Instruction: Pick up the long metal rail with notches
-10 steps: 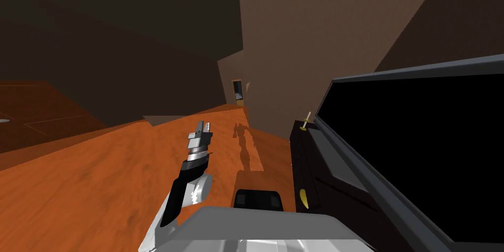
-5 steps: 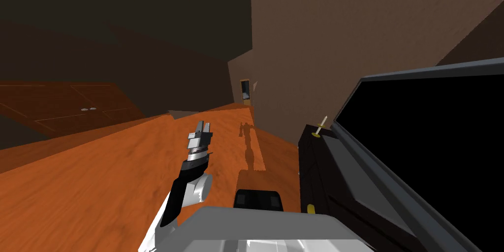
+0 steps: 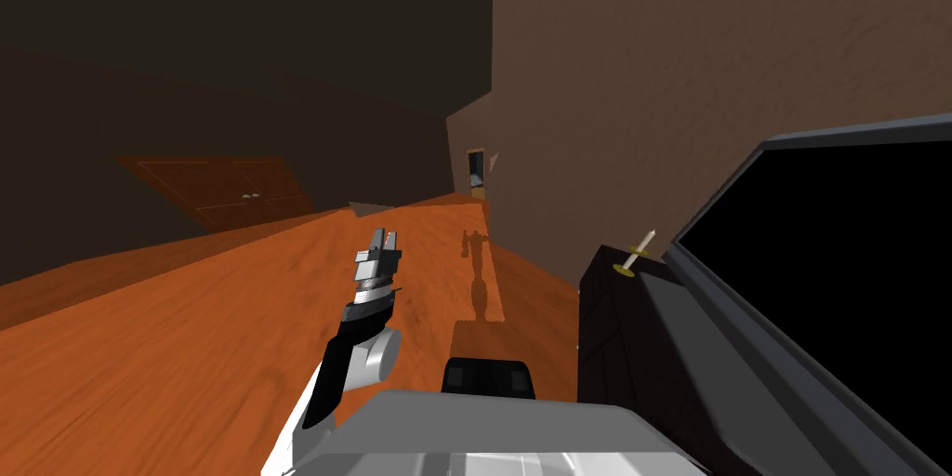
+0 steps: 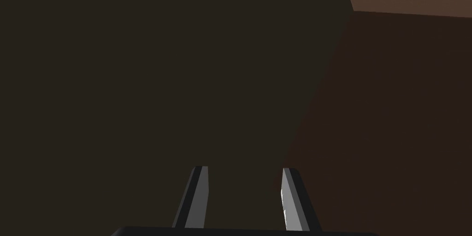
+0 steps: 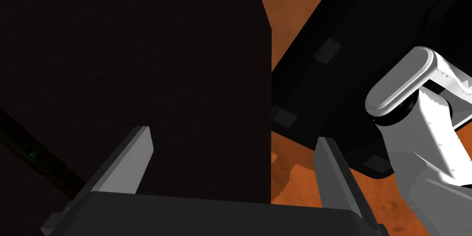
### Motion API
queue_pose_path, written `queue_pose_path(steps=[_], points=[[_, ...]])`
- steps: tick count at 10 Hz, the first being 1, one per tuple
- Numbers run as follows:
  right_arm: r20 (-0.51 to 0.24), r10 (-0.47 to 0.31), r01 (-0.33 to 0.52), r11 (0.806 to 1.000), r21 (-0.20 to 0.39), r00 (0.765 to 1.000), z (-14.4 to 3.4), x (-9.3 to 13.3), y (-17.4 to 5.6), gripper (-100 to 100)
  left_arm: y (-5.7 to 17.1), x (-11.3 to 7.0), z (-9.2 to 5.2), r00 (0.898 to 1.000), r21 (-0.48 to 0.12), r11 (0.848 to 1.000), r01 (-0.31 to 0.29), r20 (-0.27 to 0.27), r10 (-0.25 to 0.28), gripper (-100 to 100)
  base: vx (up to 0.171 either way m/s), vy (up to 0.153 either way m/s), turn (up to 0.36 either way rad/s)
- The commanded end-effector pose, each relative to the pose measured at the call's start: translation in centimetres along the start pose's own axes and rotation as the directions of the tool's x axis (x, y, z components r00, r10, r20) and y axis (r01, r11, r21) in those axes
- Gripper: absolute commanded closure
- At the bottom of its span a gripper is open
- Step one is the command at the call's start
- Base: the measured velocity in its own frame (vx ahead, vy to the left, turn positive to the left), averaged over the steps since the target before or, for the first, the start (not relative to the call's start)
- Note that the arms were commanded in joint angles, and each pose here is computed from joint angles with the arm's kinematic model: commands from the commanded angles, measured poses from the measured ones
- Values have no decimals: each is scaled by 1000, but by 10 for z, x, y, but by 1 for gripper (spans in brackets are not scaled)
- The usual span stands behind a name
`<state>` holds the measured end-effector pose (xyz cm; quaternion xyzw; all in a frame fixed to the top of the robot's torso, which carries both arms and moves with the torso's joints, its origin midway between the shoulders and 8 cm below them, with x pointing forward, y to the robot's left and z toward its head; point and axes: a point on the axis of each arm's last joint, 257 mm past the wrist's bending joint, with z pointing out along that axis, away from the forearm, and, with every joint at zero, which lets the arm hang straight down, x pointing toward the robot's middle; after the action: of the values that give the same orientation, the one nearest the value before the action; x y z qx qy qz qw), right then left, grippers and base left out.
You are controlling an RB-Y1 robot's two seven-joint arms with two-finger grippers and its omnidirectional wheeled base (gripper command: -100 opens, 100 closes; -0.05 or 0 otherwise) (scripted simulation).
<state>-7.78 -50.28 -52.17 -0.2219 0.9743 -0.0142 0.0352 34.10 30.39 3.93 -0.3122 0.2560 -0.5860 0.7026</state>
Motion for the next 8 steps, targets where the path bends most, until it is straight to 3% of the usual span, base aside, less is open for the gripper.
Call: queue_pose_path(steps=[1,5,8], points=[[-45,-44,45,999,10,998,-5,18,-14,-100,0,0,0,1000,0,1000,0,0,0,0,25,-62,181],[-125,-134,135,991,4,983,-17,51,-33,-100,0,0,0,1000,0,1000,0,0,0,0,28,-73,214],[-157,-187,185,982,-28,970,-18,63,-33,-100,0,0,0,1000,0,1000,0,0,0,0,18,-92,213]])
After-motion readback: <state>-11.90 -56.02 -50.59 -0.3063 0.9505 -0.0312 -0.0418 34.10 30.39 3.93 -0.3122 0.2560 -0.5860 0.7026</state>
